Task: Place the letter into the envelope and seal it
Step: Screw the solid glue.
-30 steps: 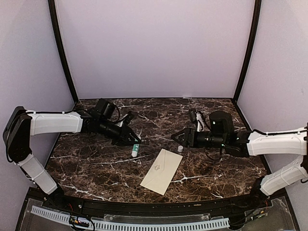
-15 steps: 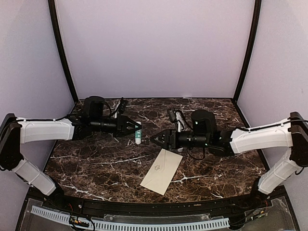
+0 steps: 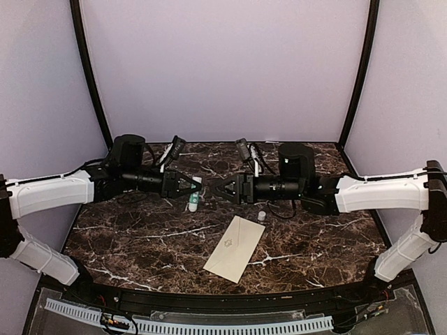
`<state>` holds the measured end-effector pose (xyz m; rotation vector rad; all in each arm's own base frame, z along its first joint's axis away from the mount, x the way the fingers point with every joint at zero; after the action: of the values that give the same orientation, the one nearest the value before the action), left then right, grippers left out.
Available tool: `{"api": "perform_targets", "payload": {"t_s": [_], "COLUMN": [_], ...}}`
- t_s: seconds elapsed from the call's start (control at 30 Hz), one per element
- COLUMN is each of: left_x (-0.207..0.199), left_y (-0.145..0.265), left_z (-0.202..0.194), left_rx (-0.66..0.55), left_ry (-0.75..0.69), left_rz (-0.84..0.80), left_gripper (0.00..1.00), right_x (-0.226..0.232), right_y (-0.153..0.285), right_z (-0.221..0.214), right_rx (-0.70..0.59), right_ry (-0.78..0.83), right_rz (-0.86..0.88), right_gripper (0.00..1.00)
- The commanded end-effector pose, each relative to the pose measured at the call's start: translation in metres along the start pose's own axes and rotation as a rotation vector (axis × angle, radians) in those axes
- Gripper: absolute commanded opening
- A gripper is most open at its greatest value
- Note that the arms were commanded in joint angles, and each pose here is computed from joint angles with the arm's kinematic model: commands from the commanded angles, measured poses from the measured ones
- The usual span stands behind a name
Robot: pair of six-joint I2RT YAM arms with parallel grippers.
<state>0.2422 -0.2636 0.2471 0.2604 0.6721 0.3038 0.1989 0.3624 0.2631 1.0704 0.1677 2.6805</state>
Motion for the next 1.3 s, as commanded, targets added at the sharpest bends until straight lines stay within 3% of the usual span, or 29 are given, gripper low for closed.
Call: {"api": "perform_targets", "payload": {"t_s": [0.0, 0.27, 0.47, 0.73, 0.93, 1.13, 1.27], "left_x": [-0.022, -0.042, -0.049, -0.050, -0.050, -0.028, -0.015], "left_y": [0.008, -0.001, -0.004, -0.007, -0.008, -0.011, -0.004], "left_z": [0.006, 0.001, 0.002, 0.003, 0.004, 0.013, 0.022], "left_rx": [0.006, 0.009, -0.005, -0.003, -0.010, -0.063, -0.151], "left_ry": [-0.192, -0.264, -0.288, -0.289, -0.288, -0.125, 0.033], "left_rz": [-0.011, -0.090, -0.122, -0.126, -0.113, 0.059, 0.112], "left_gripper": [0.00, 0.00, 0.00, 0.00, 0.00, 0.00, 0.00], "right_x": [0.026, 0.032, 0.019, 0.020, 0.018, 0.013, 0.011], "right_y": [0.003, -0.011, -0.020, -0.026, -0.033, -0.014, -0.002], "right_z": [0.017, 0.019, 0.019, 0.019, 0.013, 0.012, 0.003], "right_rx": [-0.030, -0.053, -0.072, -0.048, -0.020, -0.096, -0.125], "right_ry": [0.030, 0.018, -0.014, -0.012, -0.016, -0.001, 0.003], "right_rz": [0.120, 0.150, 0.074, 0.067, 0.045, -0.017, 0.000], "right_gripper": [0.64, 0.61, 0.51, 0.51, 0.43, 0.60, 0.63]}}
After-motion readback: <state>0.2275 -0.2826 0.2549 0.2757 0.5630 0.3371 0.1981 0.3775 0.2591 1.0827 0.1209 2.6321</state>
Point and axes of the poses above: each gripper's point midway between its finger pads, its own y axis back along the fingers, its own x axis along the line the jaws close on, z = x × y, the point moved 6 cm from there along y, back along the fingers, and after that the axes turned 2 degrees about -y, right-handed, at the moved point
